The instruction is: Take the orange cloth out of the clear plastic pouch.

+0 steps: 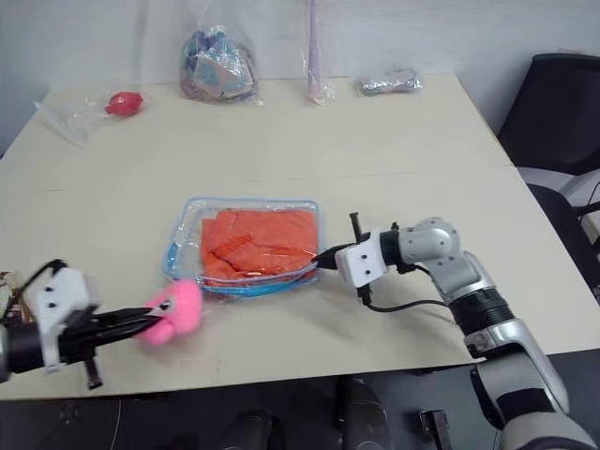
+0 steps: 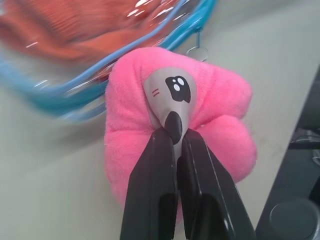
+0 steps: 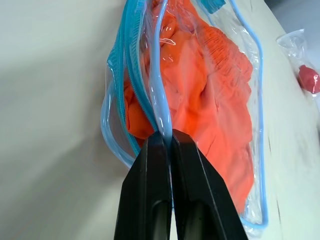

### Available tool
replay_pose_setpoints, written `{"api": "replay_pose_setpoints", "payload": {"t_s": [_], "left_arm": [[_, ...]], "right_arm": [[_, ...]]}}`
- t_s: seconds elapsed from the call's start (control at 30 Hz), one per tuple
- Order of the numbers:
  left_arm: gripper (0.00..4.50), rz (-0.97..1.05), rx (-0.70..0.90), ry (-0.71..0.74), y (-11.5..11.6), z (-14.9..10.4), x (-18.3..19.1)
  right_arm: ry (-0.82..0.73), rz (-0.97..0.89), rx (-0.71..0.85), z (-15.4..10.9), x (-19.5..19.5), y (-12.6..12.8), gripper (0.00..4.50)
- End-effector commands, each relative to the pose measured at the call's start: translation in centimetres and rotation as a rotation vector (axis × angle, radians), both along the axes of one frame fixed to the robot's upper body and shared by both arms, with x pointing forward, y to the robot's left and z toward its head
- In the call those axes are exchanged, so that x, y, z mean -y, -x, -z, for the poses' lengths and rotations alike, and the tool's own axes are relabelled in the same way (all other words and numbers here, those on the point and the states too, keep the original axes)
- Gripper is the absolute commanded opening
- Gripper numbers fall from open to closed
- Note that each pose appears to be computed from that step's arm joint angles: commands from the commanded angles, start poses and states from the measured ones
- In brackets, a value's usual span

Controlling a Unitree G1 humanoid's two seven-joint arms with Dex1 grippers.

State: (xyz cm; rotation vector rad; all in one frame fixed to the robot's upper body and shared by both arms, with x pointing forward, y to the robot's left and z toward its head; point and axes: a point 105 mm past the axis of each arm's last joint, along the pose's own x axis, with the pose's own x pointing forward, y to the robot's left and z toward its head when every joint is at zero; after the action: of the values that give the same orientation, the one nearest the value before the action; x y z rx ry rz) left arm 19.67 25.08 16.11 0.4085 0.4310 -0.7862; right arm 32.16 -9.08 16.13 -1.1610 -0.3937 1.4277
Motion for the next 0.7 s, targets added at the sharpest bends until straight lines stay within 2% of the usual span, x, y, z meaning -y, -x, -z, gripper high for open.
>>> {"api": "replay_pose_setpoints", "payload": {"t_s": [0.03, 0.23, 0.33, 0.5, 0.53, 0.6, 0.7], "left_arm": [[0.00, -0.095, 0.039, -0.069, -0.1, -1.2, -3.8], [0.00, -0.159, 0.069, -0.108, -0.9, -1.9, -6.7], [0.00, -0.129, 0.078, -0.068, -1.6, -1.9, -5.4], [0.00, -0.050, 0.027, -0.026, -1.4, -0.2, -2.3], [0.56, -0.050, 0.020, -0.026, -1.3, 0.0, -2.2], [1.10, -0.049, 0.010, -0.030, -1.1, 0.3, -2.2], [2.15, -0.053, 0.011, -0.031, -1.0, 0.4, -2.4]], "right_arm": [[-0.008, -0.017, 0.084, -1.6, 2.0, 0.5, 0.13], [0.023, -0.029, 0.072, -1.1, 3.6, 0.8, 0.13], [0.015, -0.029, 0.061, -0.7, 3.4, 0.8, 0.13], [-0.015, -0.005, 0.006, -0.2, 2.7, 0.6, 0.13], [-0.015, 0.002, -0.007, -0.1, 2.7, 0.6, 0.51], [-0.012, 0.010, -0.020, 0.0, 2.8, 0.7, 1.04], [-0.016, 0.021, -0.037, 0.0, 2.9, 1.0, 2.14]]}}
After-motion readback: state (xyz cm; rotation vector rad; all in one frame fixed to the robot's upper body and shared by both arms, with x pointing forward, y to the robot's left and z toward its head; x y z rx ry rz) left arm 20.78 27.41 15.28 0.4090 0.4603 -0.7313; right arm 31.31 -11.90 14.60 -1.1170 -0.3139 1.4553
